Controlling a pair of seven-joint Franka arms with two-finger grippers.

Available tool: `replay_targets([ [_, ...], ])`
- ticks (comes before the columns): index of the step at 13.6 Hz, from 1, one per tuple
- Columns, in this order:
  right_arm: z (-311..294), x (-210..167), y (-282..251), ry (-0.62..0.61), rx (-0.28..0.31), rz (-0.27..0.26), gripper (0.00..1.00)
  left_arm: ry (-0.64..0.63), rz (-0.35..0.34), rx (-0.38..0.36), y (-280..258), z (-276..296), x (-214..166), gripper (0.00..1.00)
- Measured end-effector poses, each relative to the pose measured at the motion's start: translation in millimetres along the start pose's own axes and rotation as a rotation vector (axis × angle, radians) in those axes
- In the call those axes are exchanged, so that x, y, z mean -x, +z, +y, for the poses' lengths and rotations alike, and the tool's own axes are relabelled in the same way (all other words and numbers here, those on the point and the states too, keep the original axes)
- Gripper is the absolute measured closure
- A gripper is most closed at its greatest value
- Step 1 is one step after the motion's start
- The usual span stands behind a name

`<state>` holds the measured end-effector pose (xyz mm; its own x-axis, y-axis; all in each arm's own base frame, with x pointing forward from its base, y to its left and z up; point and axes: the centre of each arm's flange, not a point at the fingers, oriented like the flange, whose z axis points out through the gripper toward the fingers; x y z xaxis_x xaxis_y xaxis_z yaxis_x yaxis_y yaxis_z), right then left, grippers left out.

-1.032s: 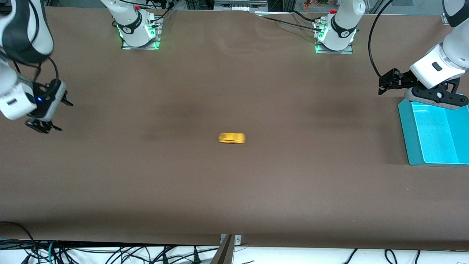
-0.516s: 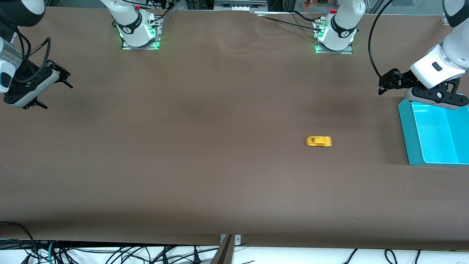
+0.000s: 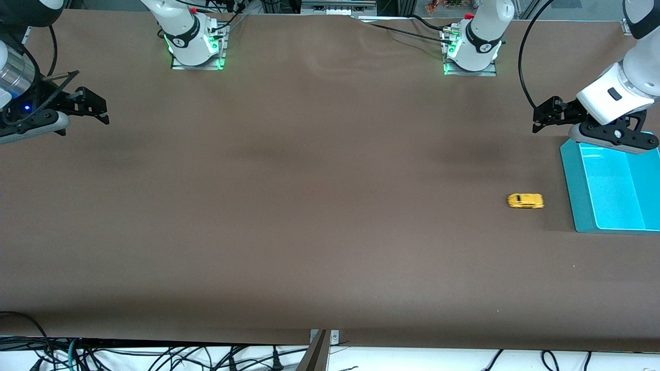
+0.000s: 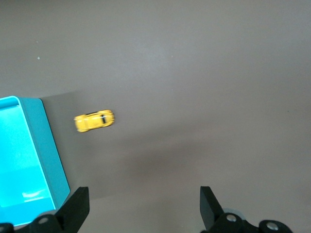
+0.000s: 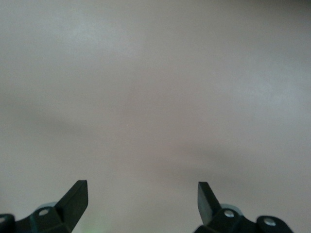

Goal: Wind and store yellow beetle car

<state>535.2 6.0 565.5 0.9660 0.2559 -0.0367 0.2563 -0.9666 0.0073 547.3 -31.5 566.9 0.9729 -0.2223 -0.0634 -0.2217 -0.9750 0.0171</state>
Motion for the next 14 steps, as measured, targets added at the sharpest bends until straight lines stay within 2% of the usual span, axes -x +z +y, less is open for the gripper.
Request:
replay_targets([
  [3, -5.5, 1.2, -2.1, 0.033, -0.011, -0.002, 0.0, -0.002, -0.019, 0.005, 10.3, -2.5, -4.7, 0.0],
  [5, -7.9, 2.7, -2.7, 0.062, -0.061, -0.001, 0.0, -0.014, -0.033, 0.01, 18.1, -9.9, -7.1, 0.0],
  [8, -5.8, 4.7, -2.9, 0.09, -0.079, -0.004, 0.0, -0.023, -0.064, 0.021, 35.4, -26.0, -11.5, 0.0],
  [14, -4.5, 5.0, -2.9, 0.091, -0.074, -0.005, 0.0, 0.29, -0.151, 0.081, 73.0, -60.8, -10.4, 0.0],
])
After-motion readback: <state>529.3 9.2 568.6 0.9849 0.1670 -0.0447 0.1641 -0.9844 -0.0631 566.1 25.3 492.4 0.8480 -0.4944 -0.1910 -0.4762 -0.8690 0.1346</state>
